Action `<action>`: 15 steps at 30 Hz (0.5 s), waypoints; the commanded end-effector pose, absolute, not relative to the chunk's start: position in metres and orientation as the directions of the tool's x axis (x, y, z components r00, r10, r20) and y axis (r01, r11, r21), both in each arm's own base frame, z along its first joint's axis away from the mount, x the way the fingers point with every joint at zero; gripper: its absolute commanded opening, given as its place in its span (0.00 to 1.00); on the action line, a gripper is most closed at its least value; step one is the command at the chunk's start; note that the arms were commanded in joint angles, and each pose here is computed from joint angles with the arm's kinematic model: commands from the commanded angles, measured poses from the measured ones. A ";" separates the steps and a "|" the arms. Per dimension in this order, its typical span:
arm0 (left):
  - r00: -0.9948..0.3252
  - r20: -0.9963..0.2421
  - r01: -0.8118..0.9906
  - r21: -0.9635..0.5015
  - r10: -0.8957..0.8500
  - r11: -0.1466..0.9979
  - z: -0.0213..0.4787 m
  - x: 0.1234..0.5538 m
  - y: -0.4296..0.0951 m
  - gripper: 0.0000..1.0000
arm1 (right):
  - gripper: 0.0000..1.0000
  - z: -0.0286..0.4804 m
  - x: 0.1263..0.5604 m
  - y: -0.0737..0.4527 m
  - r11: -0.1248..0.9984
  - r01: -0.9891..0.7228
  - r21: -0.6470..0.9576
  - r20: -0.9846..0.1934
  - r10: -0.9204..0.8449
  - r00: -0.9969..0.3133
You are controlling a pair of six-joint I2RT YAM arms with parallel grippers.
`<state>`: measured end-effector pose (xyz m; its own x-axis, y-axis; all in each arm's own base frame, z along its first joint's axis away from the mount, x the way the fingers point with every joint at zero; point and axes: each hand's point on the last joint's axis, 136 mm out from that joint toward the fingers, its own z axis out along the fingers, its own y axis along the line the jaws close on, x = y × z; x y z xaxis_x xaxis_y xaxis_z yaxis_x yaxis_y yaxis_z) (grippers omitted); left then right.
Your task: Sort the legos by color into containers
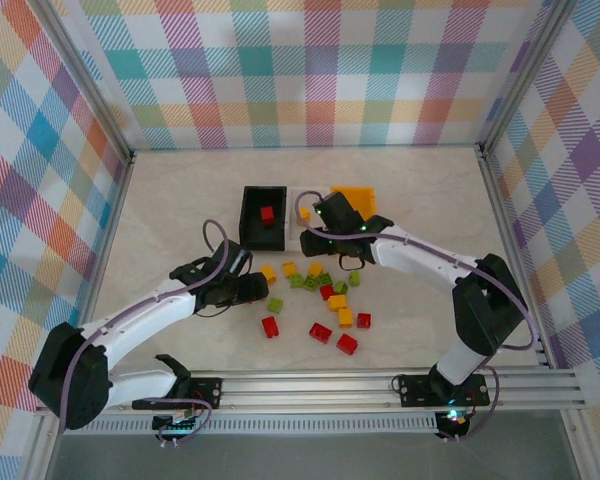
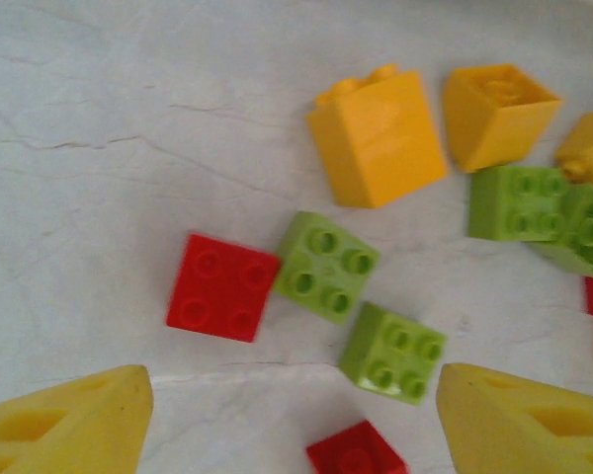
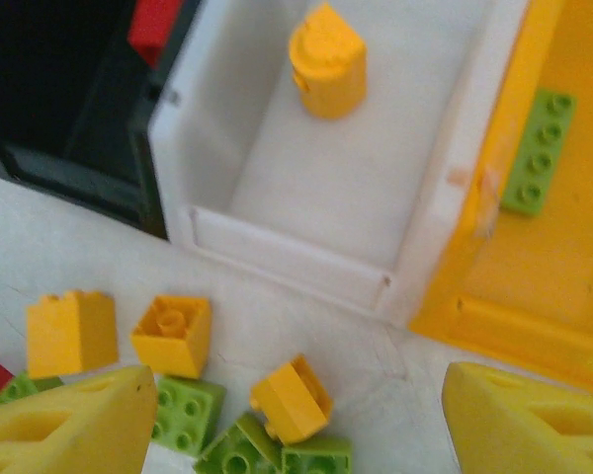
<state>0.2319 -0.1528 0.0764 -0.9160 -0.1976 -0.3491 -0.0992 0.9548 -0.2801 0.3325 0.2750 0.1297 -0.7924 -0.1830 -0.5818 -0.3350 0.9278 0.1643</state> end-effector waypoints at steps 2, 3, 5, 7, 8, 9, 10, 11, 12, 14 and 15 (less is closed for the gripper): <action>-0.930 -0.331 -0.112 -0.166 -0.162 0.980 0.057 0.223 -0.136 0.74 | 0.76 0.138 0.334 0.270 0.933 -0.306 0.191 -0.614 -0.130 -0.779; -0.933 -0.322 -0.113 -0.159 -0.159 0.981 0.053 0.222 -0.135 0.73 | 0.76 0.138 0.334 0.269 0.935 -0.303 0.185 -0.614 -0.131 -0.778; -0.938 -0.310 -0.112 -0.145 -0.153 0.983 0.046 0.221 -0.134 0.72 | 0.76 0.139 0.334 0.269 0.935 -0.301 0.185 -0.618 -0.128 -0.776; -0.943 -0.299 -0.111 -0.132 -0.146 0.985 0.039 0.221 -0.134 0.70 | 0.76 0.141 0.335 0.268 0.936 -0.299 0.184 -0.624 -0.124 -0.772; -0.947 -0.289 -0.110 -0.127 -0.143 0.986 0.036 0.221 -0.135 0.70 | 0.76 0.142 0.337 0.268 0.937 -0.297 0.184 -0.627 -0.121 -0.769; -0.951 -0.277 -0.108 -0.125 -0.139 0.986 0.032 0.222 -0.137 0.69 | 0.76 0.143 0.337 0.268 0.938 -0.297 0.181 -0.630 -0.121 -0.767; -0.954 -0.267 -0.108 -0.122 -0.138 0.987 0.029 0.221 -0.138 0.69 | 0.76 0.143 0.338 0.268 0.939 -0.294 0.178 -0.631 -0.120 -0.766; -0.957 -0.257 -0.108 -0.119 -0.135 0.987 0.026 0.222 -0.139 0.69 | 0.76 0.144 0.339 0.268 0.939 -0.296 0.173 -0.634 -0.124 -0.763; -0.958 -0.252 -0.108 -0.111 -0.133 0.988 0.024 0.222 -0.139 0.70 | 0.76 0.144 0.339 0.267 0.940 -0.293 0.173 -0.634 -0.122 -0.763; -0.958 -0.256 -0.114 -0.084 -0.132 0.990 0.019 0.224 -0.135 0.72 | 0.76 0.145 0.339 0.266 0.941 -0.293 0.171 -0.638 -0.121 -0.760; -0.955 -0.266 -0.117 -0.072 -0.132 0.991 0.019 0.227 -0.134 0.72 | 0.76 0.146 0.339 0.266 0.940 -0.294 0.172 -0.639 -0.120 -0.759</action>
